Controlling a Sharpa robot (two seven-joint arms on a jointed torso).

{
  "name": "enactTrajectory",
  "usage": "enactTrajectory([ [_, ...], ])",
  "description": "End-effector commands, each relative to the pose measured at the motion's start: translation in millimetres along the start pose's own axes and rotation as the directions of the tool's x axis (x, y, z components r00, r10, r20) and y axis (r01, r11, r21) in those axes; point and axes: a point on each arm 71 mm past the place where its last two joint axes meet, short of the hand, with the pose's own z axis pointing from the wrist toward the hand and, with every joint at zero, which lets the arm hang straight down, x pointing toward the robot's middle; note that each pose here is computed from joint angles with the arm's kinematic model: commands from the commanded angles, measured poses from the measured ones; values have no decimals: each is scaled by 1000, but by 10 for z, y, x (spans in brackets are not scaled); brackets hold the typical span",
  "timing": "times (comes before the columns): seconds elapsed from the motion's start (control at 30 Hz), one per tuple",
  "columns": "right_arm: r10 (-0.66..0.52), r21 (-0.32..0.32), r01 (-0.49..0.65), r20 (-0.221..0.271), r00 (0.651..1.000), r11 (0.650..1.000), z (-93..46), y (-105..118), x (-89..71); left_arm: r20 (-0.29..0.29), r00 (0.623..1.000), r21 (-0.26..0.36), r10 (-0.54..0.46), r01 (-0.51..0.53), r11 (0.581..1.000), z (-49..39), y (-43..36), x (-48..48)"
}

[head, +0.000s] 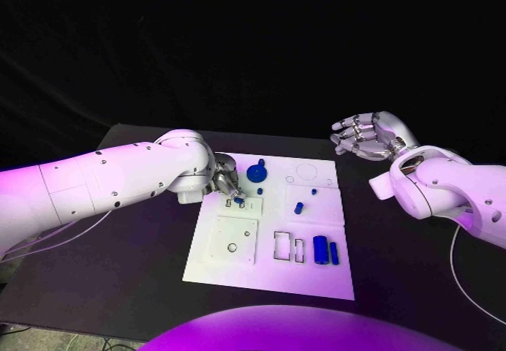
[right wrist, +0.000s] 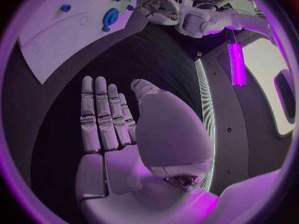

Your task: Assemble the parts on the task board

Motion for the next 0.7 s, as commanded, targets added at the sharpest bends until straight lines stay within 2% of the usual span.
enactTrajectory([
  [0.03, -8, -11, 8, -5, 1000, 1000, -3, 4, 9, 55, 998, 15, 29, -30, 999, 3, -40, -17],
  [0.43, -7, -11, 7, -8, 1000, 1000, -3, 1, 24, 34, 997, 17, 62, -63, 998, 43, -122, 62],
  [0.7, -7, -11, 7, -8, 1000, 1000, -2, 0, 26, 4, 996, 4, 87, -87, 996, 55, -130, 93],
])
